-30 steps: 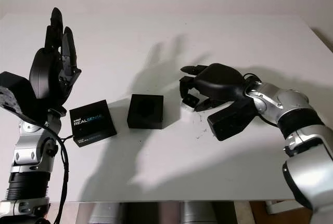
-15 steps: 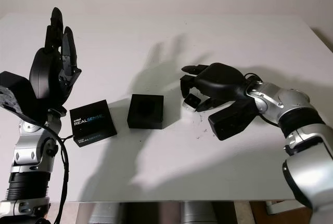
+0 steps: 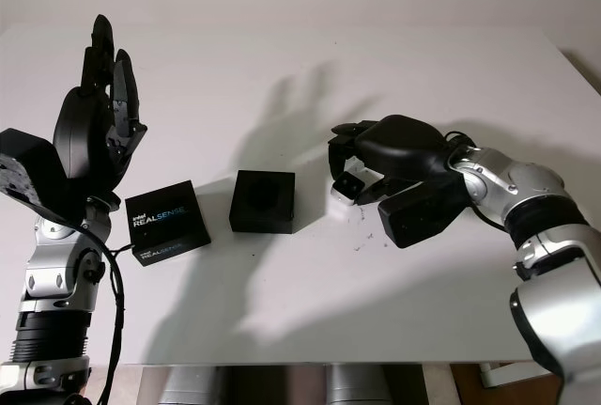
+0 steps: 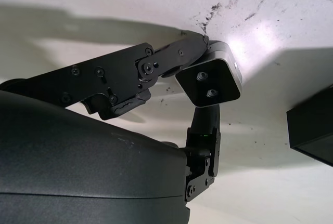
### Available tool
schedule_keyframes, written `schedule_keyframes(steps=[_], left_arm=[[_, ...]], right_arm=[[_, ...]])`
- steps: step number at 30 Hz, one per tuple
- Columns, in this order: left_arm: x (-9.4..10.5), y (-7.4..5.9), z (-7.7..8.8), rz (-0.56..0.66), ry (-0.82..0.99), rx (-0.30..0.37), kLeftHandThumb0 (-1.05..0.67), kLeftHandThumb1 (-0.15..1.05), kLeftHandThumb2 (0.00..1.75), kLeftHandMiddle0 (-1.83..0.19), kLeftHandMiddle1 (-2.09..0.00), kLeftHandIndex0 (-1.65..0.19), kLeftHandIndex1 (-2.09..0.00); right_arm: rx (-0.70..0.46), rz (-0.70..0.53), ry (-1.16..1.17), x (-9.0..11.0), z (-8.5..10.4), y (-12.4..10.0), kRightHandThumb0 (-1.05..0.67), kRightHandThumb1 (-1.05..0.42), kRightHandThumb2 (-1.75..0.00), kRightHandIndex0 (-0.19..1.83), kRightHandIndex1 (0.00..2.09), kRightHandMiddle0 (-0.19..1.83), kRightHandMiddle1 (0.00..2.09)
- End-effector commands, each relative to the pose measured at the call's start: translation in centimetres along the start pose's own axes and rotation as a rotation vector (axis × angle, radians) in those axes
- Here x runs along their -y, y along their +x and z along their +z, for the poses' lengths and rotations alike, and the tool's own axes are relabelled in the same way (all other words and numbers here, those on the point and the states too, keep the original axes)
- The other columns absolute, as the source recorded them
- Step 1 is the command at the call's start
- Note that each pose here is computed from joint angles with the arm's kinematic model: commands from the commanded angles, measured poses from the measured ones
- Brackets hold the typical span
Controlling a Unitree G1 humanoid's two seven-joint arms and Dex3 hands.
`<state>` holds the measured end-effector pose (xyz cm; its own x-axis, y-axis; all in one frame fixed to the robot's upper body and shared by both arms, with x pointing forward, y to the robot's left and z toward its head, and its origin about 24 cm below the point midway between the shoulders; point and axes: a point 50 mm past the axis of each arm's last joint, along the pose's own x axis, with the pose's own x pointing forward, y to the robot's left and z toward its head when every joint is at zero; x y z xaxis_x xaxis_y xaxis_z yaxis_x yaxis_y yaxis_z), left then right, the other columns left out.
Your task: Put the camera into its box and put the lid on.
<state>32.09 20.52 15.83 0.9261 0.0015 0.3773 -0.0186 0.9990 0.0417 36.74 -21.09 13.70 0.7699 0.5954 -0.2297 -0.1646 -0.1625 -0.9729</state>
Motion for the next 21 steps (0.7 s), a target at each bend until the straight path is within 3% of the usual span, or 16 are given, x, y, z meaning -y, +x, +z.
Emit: schedule_keyframes(steps=[1, 14, 21], left_arm=[[0.13, 0.17, 0.28, -0.007, 0.002, 0.012, -0.74, 1.05, 0.63, 0.19, 0.00, 0.19, 0.00], [0.05, 0.09, 0.18, -0.005, 0.006, 0.005, -0.75, 1.05, 0.60, 0.19, 0.00, 0.19, 0.00], [-0.02, 0.06, 0.15, -0.005, -0.001, -0.004, -0.74, 1.05, 0.59, 0.19, 0.00, 0.19, 0.00]], right_arm=[[-0.011, -0.013, 0.053, -0.07, -0.13, -0.07, -0.42, -0.96, -0.05, 0.26, 0.07, 0.31, 1.44], [-0.041, -0.057, 0.459, 0.01, -0.68, -0.13, -0.38, -0.92, -0.05, 0.31, 0.06, 0.34, 1.58], [-0.044, -0.044, 0.532, 0.03, -0.80, -0.15, -0.38, -0.91, -0.05, 0.30, 0.05, 0.33, 1.68]])
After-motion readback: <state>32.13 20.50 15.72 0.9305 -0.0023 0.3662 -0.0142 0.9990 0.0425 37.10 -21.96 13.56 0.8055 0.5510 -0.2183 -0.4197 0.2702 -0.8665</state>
